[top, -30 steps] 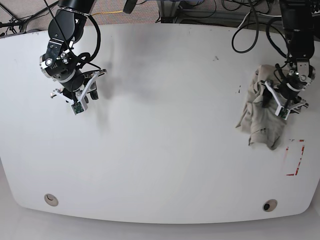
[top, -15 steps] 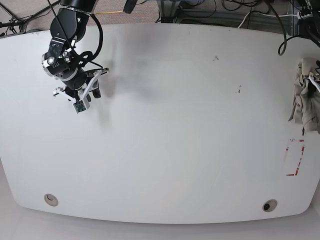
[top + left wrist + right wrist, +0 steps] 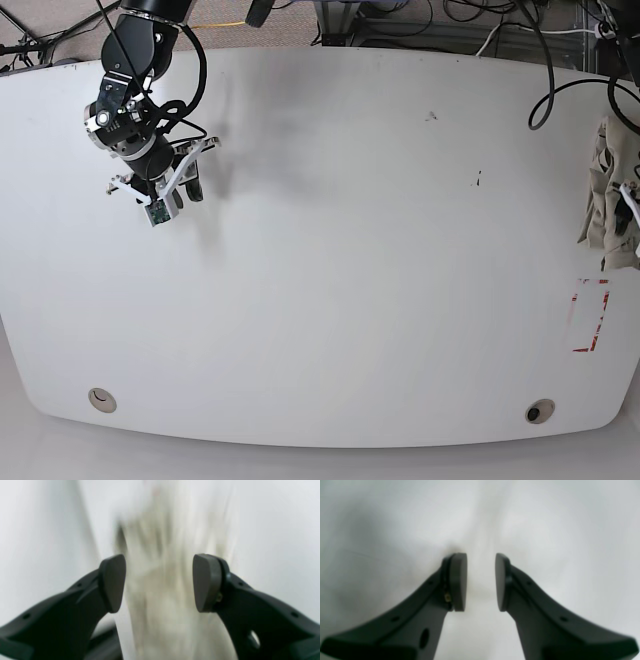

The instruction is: Fold the T-shirt properly

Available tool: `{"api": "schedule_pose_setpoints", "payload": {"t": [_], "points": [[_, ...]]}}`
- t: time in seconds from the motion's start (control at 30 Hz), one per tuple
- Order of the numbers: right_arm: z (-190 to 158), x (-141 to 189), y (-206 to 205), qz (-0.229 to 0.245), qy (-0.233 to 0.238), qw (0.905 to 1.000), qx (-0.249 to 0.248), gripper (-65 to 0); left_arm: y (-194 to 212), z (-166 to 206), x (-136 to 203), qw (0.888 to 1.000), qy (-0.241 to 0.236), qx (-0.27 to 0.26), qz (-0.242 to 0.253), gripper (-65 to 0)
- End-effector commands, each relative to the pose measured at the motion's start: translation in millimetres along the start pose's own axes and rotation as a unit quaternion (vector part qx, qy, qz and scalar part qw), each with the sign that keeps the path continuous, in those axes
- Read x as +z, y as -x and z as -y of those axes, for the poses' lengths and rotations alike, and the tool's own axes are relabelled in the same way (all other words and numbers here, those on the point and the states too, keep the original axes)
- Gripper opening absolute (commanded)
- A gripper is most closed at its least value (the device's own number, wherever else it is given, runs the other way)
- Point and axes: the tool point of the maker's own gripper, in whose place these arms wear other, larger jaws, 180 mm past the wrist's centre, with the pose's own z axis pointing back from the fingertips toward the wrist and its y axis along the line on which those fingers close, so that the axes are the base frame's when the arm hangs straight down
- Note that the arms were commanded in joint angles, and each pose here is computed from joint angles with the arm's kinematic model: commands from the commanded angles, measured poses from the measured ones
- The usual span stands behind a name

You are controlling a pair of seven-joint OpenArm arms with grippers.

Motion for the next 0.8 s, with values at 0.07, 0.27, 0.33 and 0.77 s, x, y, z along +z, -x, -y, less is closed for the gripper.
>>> {"api": "schedule_pose_setpoints", "payload": {"t": [0.07,0.27,0.33,0.77], "points": [[1,5,-13,0.058,0.006,0.9983,0.007,-47.1,-39,26,7,0.998,0.006,-0.014,0.060,-26.5],[2,16,-5,0.100,0.022,0.9946,0.014,-47.1,-81,87,13,0.990,0.032,0.016,0.137,-26.5],[6,22,-3,0.114,0.029,0.9930,0.008,-47.1,-87,109,14,0.986,0.046,0.033,0.158,-26.5],[4,86,68,0.066,0.053,0.9945,-0.061,-47.1,-34,231,81,0.974,0.107,0.124,0.157,-26.5]]}}
